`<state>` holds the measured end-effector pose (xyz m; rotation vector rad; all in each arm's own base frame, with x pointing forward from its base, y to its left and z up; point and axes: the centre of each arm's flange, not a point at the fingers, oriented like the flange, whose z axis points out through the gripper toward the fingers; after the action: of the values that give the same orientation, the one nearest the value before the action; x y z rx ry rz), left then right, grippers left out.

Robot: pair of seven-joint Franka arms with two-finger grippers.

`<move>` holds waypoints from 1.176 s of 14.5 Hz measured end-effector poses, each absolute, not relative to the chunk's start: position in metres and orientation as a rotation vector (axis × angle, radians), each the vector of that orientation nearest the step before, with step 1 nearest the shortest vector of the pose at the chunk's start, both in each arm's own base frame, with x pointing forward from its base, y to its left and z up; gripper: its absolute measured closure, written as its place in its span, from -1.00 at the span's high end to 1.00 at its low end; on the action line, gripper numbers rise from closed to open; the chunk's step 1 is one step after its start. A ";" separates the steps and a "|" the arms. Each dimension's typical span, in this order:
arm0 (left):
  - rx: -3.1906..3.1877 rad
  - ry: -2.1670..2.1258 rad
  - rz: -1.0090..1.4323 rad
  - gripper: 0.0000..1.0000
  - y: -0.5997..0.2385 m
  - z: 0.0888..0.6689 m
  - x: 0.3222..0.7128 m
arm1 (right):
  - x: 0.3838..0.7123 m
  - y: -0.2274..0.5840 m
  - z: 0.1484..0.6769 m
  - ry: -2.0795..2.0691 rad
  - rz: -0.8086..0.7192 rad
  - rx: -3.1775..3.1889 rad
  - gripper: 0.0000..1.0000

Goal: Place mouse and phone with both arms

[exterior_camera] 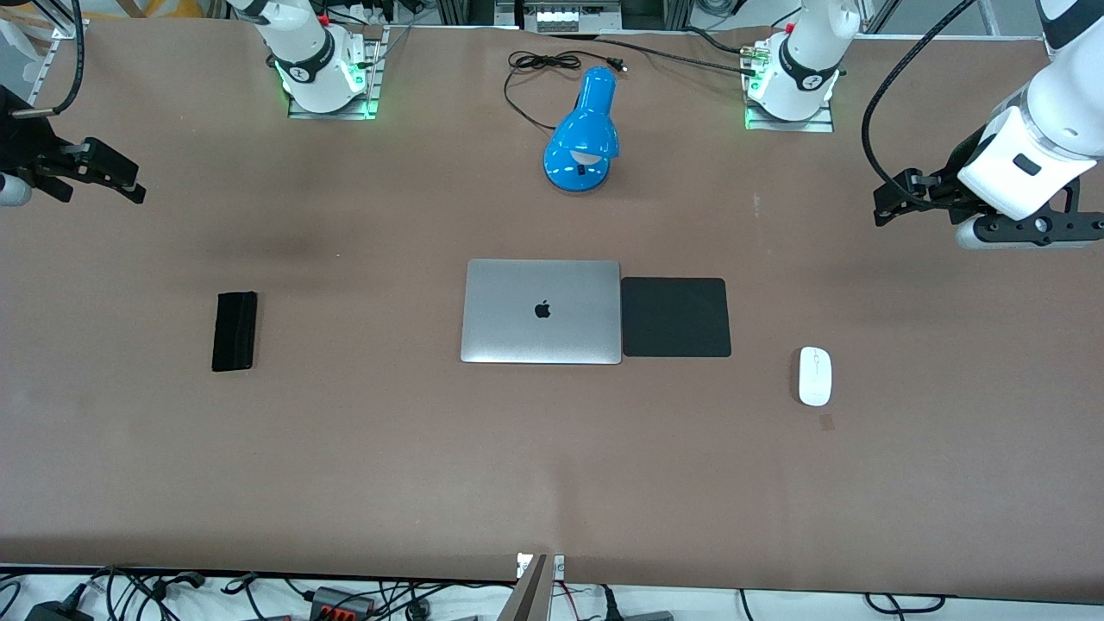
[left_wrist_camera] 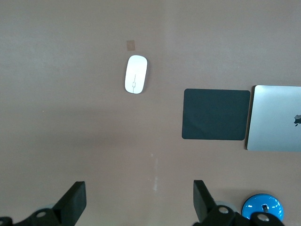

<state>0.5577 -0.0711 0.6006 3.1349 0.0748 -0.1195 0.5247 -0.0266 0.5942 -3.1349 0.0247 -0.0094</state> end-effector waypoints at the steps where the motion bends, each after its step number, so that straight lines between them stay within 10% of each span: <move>1: 3.135 0.075 -0.120 1.00 -0.071 0.600 0.558 | 0.526 -0.026 0.589 0.024 0.007 -3.135 1.00; 8: 3.133 0.087 -0.229 1.00 -0.067 0.562 0.573 | 0.568 -0.032 0.507 0.035 0.127 -3.131 1.00; 17: 3.108 0.091 -0.185 1.00 -0.071 0.372 0.645 | 0.622 -0.048 0.359 0.005 0.202 -3.196 1.00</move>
<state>0.6454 -0.0710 0.3724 3.1080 0.0908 -0.1847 0.6220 -0.0482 0.3590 -3.1963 0.0050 0.2022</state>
